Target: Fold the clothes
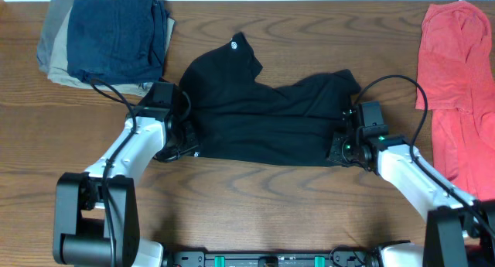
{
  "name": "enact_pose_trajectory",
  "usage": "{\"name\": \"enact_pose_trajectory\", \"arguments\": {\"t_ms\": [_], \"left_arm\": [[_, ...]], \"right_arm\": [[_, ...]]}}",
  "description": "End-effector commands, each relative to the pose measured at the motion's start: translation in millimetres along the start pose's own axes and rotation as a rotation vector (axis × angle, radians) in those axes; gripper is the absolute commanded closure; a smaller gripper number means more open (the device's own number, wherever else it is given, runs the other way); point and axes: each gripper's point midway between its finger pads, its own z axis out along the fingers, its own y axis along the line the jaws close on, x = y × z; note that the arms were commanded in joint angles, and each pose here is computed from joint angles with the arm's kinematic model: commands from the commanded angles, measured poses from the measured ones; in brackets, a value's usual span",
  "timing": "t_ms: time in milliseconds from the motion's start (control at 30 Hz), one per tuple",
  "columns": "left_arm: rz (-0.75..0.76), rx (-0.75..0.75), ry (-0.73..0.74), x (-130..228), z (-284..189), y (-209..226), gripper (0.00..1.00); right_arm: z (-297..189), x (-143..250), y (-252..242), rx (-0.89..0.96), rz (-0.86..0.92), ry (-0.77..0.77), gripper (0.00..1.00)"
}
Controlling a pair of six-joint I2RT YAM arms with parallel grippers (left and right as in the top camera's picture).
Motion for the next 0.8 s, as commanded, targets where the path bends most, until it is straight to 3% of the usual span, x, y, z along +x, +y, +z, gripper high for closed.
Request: {"name": "enact_pose_trajectory", "arguments": {"t_ms": [0,333,767], "left_arm": [[-0.070,-0.111,-0.055,-9.6,2.8,18.9,0.94],[-0.214,-0.269,-0.183,-26.6,-4.9,48.0,0.94],[-0.271,-0.342,-0.269,-45.7,-12.9,72.9,0.94]], "right_arm": [[13.4,6.0,-15.7,0.080,0.056,0.020,0.99],[22.9,9.6,-50.0,0.195,0.156,0.048,0.98],[13.7,16.1,-84.3,0.269,0.279,0.085,0.99]]}}
